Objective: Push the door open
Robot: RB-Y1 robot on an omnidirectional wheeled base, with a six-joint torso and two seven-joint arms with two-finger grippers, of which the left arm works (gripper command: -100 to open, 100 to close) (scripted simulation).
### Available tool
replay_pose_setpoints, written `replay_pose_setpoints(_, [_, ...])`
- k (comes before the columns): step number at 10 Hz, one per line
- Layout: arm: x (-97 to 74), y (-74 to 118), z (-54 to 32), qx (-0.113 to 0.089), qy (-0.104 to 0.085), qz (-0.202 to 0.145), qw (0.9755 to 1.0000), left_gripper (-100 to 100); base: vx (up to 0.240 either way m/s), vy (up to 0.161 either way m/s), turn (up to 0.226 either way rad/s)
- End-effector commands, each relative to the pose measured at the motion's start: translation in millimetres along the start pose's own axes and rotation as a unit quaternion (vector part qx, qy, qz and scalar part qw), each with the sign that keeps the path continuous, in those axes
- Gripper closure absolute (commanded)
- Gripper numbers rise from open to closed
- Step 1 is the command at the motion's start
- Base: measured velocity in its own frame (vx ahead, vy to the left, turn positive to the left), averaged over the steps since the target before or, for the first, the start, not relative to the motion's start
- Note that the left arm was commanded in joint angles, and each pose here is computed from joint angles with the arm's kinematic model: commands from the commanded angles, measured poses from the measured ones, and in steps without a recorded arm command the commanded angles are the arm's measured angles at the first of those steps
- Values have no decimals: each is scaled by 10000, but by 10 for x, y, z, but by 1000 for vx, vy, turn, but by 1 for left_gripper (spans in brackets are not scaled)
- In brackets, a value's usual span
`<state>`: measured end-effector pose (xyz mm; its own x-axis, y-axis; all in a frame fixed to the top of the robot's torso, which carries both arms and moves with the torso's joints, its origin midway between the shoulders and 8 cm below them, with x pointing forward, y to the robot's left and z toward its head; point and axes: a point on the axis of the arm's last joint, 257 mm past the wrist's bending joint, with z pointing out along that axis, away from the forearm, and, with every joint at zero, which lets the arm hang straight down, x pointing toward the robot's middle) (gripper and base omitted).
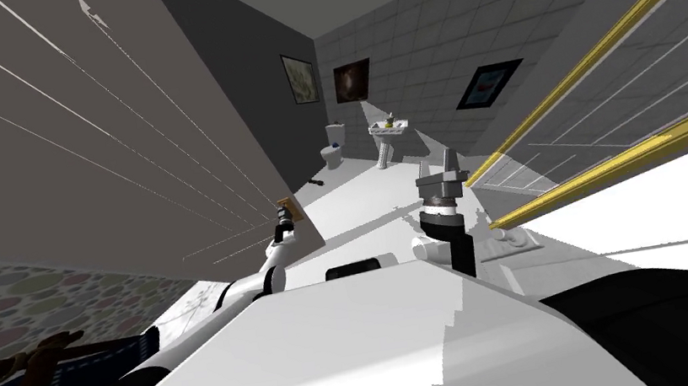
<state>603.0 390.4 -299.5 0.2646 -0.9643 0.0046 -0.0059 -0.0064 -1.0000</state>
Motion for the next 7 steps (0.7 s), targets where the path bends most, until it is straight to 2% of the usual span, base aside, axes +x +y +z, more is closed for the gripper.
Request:
replay_pose_setpoints(1, [-153,-39,12,43,-116,28,9999,100,183,-111,151])
replay_pose_setpoints(7, [-219,-36,17,39,-208,24,9998,100,176,-85,117])
